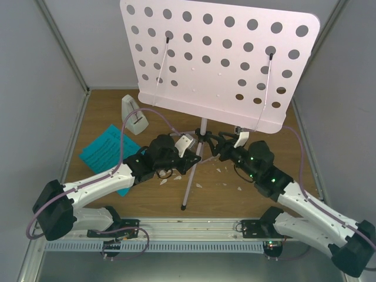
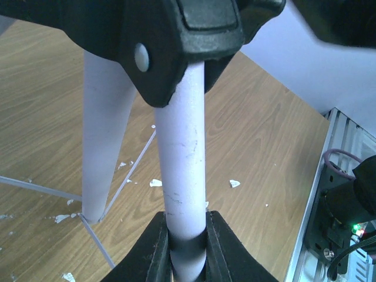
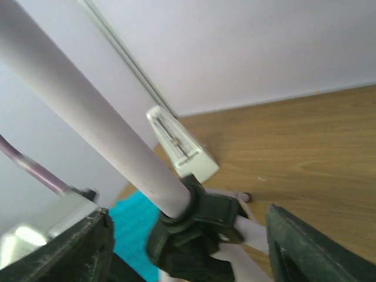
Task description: Pack up the instrument practice props
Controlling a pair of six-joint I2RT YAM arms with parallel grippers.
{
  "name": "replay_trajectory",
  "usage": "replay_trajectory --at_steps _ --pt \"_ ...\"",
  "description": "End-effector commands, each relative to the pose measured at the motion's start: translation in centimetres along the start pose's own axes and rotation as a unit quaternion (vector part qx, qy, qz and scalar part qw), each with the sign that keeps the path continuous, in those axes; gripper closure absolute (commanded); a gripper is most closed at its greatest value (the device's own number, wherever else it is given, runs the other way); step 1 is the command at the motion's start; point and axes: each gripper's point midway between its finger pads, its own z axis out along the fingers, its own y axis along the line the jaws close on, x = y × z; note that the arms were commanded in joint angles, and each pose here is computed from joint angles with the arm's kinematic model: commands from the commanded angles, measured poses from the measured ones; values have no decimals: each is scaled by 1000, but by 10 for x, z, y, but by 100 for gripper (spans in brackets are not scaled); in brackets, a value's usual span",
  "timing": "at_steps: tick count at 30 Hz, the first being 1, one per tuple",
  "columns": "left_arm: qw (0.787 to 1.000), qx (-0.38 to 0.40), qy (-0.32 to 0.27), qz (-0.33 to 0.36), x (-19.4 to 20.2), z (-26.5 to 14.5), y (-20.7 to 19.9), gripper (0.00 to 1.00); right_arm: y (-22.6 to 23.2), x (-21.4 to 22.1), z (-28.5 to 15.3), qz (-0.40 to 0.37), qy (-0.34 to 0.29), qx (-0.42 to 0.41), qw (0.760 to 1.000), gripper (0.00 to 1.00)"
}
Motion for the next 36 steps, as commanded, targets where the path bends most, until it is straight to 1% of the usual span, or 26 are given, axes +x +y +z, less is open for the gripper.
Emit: replay_trajectory --at_steps 1,2,3,7,9,12,15,21,24,29,34,36 --pt "999 -30 -24 24 -16 -1 12 100 9 -36 -18 -29 -53 5 998 22" --pt "999 -30 -25 24 -16 -1 11 100 7 -38 -21 -10 -60 7 998 16" --pt "999 -30 -25 24 -17 -1 11 100 6 -39 -24 24 -64 6 998 14" --pt "999 -31 -22 24 -15 -1 12 100 1 -21 -25 141 -44 -20 989 15" --pt "999 -32 -23 24 -15 -1 12 100 2 -9 -24 209 -29 -48 976 17" --pt "999 -32 -23 24 -15 -1 12 100 7 7 -26 301 -16 -101 948 21" --pt "999 -31 -22 23 -15 -1 12 100 6 18 -26 359 -5 -124 925 23" --pt "999 -29 -21 23 -14 0 12 100 7 10 -27 392 -15 -131 911 26" --pt "999 -28 -21 23 -14 0 11 100 6 10 -25 417 -16 -133 899 29" --pt "999 -26 -21 23 -15 1 11 100 5 9 -20 437 -19 -133 889 35" --pt "999 -25 -21 23 -15 2 11 100 7 6 -12 446 -21 -139 884 43" --pt "999 -26 -20 23 -15 2 11 100 4 9 -8 451 -19 -134 882 48"
